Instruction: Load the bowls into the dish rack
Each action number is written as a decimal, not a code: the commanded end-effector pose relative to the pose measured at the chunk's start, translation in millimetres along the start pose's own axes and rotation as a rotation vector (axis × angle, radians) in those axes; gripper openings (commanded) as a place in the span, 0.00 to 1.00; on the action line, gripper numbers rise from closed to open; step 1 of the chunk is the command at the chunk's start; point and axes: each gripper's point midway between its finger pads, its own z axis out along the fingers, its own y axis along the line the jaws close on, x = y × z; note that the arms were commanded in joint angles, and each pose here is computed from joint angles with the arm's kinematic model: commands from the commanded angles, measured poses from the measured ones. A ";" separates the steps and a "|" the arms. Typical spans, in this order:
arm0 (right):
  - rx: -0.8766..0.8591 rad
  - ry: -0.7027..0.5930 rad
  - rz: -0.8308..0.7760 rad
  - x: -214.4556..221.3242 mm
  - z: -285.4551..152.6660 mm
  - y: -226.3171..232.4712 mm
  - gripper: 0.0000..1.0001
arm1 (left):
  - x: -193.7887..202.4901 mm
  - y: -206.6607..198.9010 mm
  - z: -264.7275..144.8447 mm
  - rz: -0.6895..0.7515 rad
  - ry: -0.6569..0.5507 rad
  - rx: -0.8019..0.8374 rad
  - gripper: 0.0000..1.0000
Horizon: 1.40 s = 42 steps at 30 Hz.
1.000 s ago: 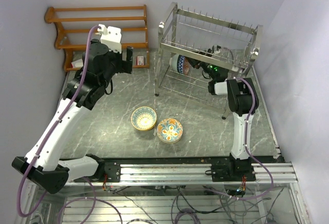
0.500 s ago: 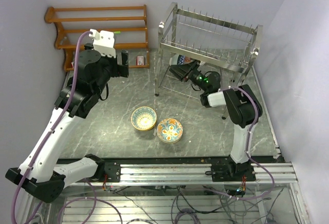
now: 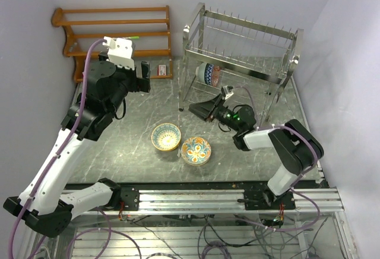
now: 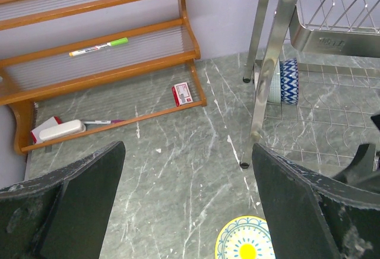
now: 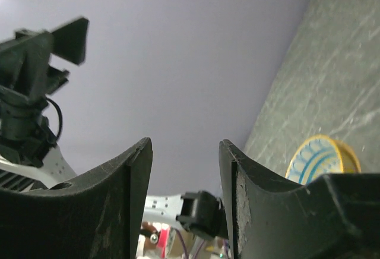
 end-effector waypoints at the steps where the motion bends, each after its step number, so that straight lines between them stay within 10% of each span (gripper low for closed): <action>1: 0.084 0.050 -0.033 33.6 -8.1 -2.3 0.48 | -12.1 -6.2 -5.3 -0.009 -0.043 0.028 0.99; 13: 0.672 0.272 -0.320 77.7 -68.6 -35.8 0.53 | -16.3 -7.7 -6.0 -0.088 -0.018 0.018 0.99; 42: 1.009 0.766 -0.708 169.9 -80.7 -96.4 0.52 | 8.2 16.4 -34.1 -0.072 0.015 -0.066 0.99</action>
